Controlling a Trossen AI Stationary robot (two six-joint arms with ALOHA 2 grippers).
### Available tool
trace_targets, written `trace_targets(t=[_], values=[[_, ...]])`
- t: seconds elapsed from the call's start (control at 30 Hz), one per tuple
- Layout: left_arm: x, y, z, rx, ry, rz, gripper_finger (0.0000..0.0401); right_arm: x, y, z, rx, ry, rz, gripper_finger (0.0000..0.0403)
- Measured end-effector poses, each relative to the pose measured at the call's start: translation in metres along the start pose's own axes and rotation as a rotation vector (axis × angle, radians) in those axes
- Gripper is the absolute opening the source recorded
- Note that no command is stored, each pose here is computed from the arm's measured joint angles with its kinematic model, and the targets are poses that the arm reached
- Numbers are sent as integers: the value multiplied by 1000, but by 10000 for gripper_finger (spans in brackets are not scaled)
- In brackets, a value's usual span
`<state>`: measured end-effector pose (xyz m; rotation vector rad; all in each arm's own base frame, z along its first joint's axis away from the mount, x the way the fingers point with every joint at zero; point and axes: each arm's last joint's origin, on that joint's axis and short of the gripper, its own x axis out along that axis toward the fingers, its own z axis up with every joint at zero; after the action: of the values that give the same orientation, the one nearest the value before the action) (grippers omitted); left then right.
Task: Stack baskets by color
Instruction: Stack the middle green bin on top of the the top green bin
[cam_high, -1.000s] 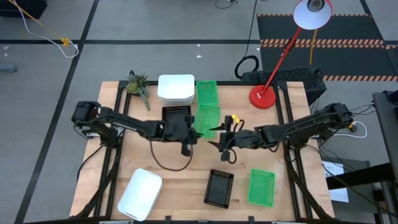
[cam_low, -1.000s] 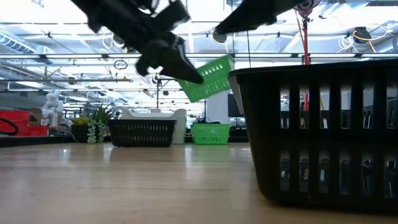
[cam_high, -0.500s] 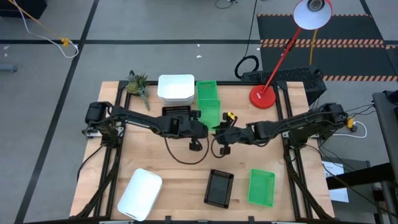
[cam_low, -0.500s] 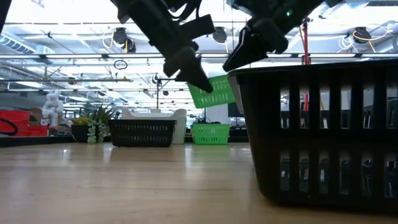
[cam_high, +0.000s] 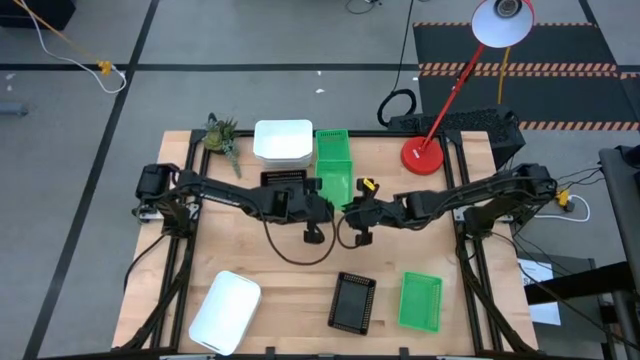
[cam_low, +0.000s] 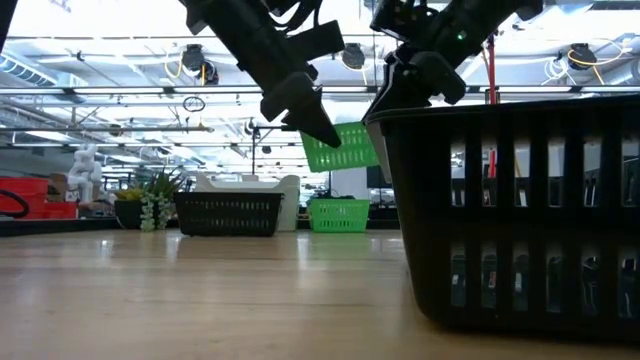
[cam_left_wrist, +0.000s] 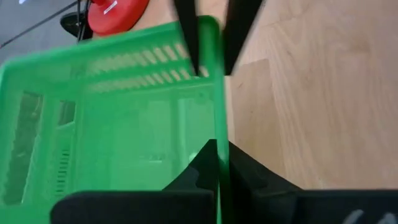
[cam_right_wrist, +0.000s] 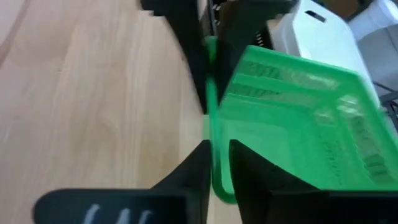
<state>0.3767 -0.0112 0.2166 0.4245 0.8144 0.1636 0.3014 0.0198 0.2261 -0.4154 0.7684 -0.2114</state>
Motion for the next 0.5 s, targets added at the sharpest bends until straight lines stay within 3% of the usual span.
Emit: trace_targets(t=[0.17, 0.5], values=[[-1, 0, -1, 2, 4, -1, 13, 8, -3, -3, -7, 15, 15, 8], [-2, 1, 0, -9, 0, 5, 40, 14, -6, -3, -23, 5, 1, 4]])
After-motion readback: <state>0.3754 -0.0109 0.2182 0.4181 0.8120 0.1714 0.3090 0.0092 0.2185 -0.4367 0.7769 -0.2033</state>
